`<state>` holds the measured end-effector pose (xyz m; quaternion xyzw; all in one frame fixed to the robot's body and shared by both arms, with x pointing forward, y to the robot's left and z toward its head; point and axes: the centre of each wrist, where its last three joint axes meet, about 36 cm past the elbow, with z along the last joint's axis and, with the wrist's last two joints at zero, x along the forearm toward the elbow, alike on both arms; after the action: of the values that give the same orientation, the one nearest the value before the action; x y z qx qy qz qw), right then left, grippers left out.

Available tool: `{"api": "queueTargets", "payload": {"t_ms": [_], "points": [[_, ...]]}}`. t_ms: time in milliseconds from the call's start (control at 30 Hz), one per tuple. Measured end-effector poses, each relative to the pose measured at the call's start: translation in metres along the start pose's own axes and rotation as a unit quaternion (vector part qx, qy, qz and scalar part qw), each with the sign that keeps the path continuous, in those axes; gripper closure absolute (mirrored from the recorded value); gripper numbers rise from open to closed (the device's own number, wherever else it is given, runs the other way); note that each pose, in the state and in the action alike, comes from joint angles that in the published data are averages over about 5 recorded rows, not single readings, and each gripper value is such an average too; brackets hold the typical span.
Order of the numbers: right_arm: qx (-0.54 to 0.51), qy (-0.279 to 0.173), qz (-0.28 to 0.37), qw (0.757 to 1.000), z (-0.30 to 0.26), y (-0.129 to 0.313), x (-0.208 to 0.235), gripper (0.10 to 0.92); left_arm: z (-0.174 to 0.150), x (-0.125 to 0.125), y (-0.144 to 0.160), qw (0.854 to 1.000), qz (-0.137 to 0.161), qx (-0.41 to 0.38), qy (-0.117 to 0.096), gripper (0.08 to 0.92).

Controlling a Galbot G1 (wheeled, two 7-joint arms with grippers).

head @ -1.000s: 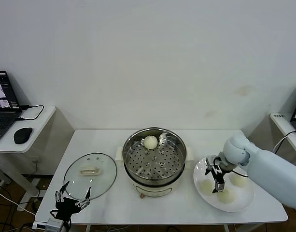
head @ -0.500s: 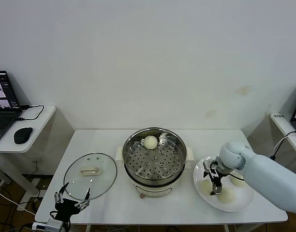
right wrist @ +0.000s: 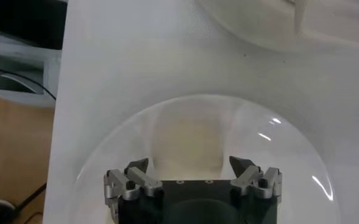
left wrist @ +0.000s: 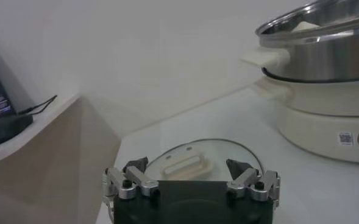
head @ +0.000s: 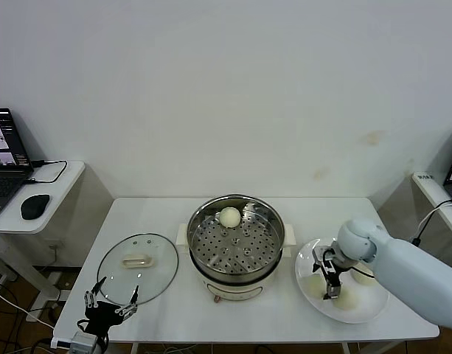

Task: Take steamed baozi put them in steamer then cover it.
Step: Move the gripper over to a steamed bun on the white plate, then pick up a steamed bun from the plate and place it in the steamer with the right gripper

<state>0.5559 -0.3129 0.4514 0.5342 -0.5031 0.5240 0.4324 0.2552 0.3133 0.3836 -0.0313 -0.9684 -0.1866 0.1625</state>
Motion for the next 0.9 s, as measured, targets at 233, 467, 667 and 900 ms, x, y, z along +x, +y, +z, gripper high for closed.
{"api": "queueTargets", "payload": {"t_ms": [233, 467, 667, 900], "points": [[-0.006, -0.001, 0.001, 1.000, 0.005, 0.002, 0.002, 0.344, 0.000, 0.000, 0.000, 1.000, 0.000, 0.001, 0.000, 0.177], [-0.013, -0.006, 0.009, 1.000, 0.008, 0.000, 0.014, 0.394, -0.002, 0.000, -0.002, 1.000, 0.000, 0.003, -0.002, 0.177], [-0.022, -0.012, 0.024, 0.999, 0.014, -0.007, 0.045, 0.402, -0.004, 0.000, -0.002, 1.000, 0.000, 0.002, -0.006, 0.177], [-0.027, -0.021, 0.049, 0.998, 0.017, -0.020, 0.107, 0.403, -0.010, -0.003, -0.002, 1.000, 0.000, 0.000, -0.017, 0.177]]}}
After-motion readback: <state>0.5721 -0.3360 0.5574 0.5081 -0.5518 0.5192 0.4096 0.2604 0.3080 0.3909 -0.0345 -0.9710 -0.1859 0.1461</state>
